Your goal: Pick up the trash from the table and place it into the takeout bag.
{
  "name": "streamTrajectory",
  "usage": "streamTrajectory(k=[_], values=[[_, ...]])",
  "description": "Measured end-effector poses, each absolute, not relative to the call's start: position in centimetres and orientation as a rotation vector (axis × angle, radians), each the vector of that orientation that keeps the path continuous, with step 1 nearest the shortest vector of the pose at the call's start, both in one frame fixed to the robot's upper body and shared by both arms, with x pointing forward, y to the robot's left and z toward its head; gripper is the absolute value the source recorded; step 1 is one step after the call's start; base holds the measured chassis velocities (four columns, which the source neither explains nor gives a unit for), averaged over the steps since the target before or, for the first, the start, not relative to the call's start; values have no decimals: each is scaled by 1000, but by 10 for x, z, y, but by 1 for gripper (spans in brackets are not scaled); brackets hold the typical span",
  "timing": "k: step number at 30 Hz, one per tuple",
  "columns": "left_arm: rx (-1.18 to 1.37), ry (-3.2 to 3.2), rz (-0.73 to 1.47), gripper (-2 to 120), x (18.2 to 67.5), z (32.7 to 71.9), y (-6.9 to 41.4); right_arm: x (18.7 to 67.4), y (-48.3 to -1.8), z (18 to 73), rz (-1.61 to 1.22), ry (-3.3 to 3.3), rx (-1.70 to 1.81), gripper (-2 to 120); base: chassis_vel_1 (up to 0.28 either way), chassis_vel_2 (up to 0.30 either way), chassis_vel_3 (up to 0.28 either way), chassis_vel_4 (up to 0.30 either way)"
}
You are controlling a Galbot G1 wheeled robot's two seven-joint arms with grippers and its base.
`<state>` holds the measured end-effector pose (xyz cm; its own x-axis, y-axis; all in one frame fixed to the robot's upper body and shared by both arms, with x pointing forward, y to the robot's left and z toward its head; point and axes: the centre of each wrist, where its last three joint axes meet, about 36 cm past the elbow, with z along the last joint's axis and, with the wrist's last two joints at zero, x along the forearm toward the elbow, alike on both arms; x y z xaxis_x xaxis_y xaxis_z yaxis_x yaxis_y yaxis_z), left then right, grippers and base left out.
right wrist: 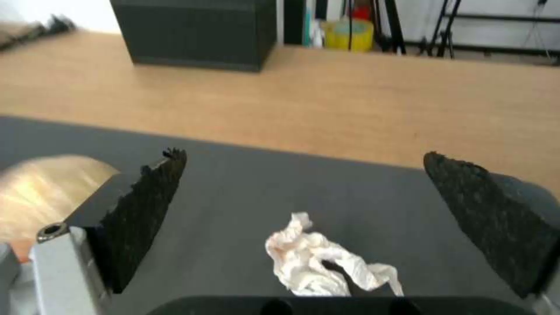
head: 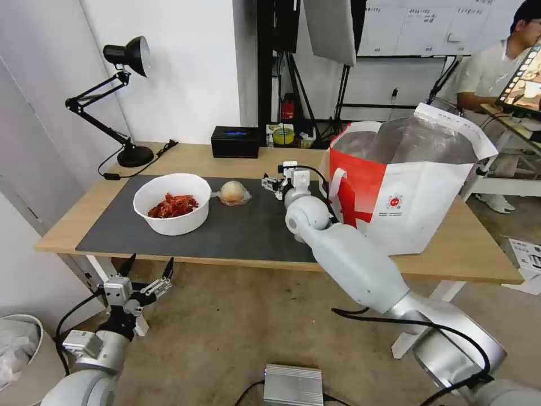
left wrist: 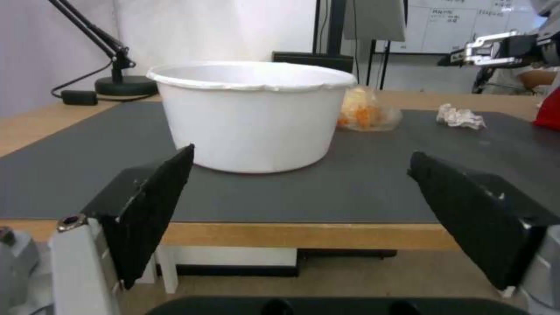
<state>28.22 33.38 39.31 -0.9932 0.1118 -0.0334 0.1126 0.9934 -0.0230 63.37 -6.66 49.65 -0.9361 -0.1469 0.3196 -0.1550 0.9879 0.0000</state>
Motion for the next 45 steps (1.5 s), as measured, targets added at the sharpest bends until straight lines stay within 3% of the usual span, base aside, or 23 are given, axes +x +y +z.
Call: streamTrajectory(k=[13,33,37,41,45], values=[[171,3105,-46,100,285,389,337,663,-48,490,107,-2651,159,100,0,0,0,0],[163,3111,-61,100,285,382,336,663,-45,464,114,-2629,129,99,0,0,0,0],[161,3114,-61,100,285,380,336,664,-47,462,117,-2619,120,92,0,0,0,0],[166,3117,-65,100,284,379,334,664,-54,457,122,-2603,109,71,0,0,0,0],[176,3118,-61,100,284,378,331,665,-57,455,101,-2595,106,58,0,0,0,0]])
